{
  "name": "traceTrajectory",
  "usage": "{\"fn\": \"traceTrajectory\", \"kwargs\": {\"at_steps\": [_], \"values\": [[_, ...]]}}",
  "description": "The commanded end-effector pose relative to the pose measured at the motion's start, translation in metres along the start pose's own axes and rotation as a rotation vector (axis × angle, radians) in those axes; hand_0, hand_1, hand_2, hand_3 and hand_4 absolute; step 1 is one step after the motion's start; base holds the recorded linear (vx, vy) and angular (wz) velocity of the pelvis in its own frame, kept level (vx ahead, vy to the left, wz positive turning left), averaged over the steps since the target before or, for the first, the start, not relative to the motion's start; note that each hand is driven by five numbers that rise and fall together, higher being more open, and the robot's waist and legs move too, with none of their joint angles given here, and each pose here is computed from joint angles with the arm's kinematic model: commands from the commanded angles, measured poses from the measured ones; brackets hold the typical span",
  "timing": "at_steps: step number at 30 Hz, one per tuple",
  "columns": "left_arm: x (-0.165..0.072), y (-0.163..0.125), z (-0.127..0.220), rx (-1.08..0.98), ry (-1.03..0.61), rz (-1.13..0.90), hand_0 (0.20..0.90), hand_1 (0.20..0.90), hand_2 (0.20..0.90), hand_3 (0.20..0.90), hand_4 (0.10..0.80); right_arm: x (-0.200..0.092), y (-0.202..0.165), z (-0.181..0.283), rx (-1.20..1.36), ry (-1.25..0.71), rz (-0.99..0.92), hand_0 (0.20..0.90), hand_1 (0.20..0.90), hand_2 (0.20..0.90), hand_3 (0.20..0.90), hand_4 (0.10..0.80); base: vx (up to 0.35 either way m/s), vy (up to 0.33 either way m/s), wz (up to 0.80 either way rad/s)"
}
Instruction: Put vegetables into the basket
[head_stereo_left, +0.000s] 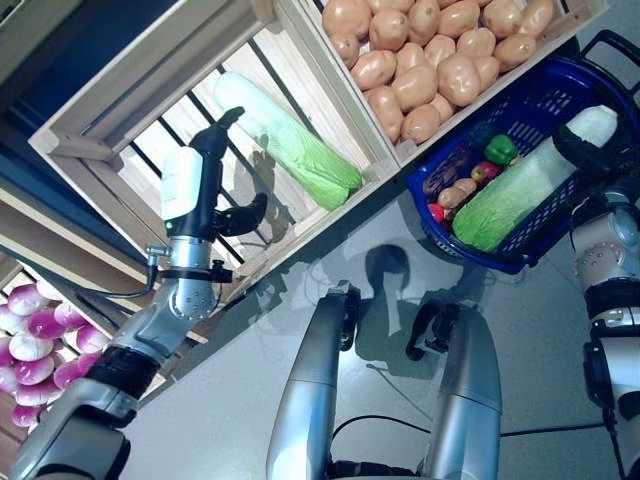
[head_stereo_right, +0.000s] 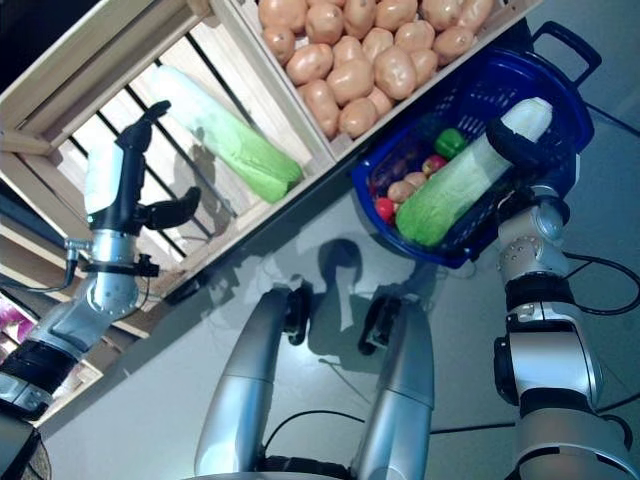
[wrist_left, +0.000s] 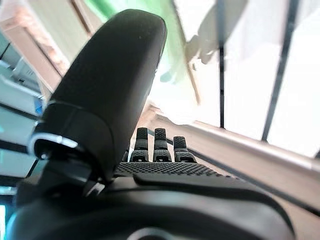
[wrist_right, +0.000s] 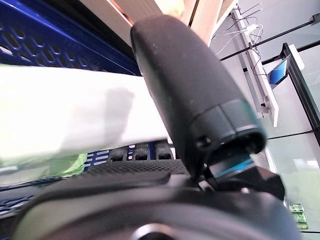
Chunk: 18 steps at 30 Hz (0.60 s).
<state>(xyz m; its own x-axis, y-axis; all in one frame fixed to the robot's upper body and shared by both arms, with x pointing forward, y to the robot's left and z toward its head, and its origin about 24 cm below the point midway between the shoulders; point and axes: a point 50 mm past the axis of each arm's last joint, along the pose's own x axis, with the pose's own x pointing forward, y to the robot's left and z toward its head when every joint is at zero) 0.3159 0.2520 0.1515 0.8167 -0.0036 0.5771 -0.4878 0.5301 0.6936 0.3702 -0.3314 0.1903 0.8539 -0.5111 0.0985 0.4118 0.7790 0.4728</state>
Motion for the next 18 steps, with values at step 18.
{"fn": "traceTrajectory", "kwargs": {"at_steps": [18], "values": [[0.060, 0.083, -0.044, 0.576, 0.154, 0.190, 0.900, 0.900, 0.900, 0.900, 0.800, -0.007, 0.059, 0.042, -0.096, -0.197, 0.358, 0.900, 0.900, 0.900, 0.900, 0.800, -0.007, 0.038, -0.01]]}}
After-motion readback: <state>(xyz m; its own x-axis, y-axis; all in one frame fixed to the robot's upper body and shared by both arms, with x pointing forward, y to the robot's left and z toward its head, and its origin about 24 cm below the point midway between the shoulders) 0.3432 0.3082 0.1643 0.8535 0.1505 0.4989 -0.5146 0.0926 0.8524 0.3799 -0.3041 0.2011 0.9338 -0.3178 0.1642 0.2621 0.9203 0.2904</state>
